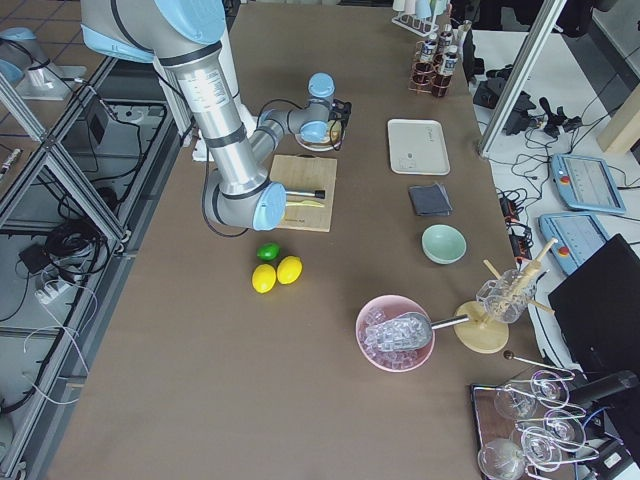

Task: Make sandwich and place on tray

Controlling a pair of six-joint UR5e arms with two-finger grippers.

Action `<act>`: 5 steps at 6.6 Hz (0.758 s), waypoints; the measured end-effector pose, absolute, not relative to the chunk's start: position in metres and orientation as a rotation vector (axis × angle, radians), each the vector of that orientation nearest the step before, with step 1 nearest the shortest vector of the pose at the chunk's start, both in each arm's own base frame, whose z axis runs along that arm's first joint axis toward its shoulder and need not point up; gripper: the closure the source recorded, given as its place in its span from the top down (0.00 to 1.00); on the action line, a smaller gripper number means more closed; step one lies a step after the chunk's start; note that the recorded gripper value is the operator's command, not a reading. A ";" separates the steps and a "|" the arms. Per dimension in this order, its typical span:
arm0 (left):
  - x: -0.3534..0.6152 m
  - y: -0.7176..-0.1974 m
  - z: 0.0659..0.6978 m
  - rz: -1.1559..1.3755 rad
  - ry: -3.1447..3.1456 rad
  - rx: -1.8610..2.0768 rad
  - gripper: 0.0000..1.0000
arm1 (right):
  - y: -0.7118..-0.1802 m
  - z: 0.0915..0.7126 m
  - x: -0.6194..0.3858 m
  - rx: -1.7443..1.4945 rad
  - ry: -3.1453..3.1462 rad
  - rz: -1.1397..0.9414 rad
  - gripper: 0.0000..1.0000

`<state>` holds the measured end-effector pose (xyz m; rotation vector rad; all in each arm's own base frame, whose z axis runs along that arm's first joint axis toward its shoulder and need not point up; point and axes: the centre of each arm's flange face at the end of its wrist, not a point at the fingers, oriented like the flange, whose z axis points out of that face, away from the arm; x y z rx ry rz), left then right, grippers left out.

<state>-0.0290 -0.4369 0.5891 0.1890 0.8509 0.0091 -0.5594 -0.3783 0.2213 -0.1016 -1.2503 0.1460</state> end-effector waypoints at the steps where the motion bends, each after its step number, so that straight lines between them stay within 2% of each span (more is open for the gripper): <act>1: 0.001 -0.446 0.566 -0.041 0.905 0.177 0.98 | -0.390 0.221 -0.537 -0.104 -1.264 0.152 1.00; 3: 0.092 -0.449 0.503 -0.146 1.044 0.100 0.98 | -0.410 0.228 -0.498 -0.094 -1.265 0.182 1.00; 5: 0.208 -0.424 0.433 -0.177 1.100 0.029 0.97 | -0.439 0.254 -0.446 -0.072 -1.189 0.155 1.00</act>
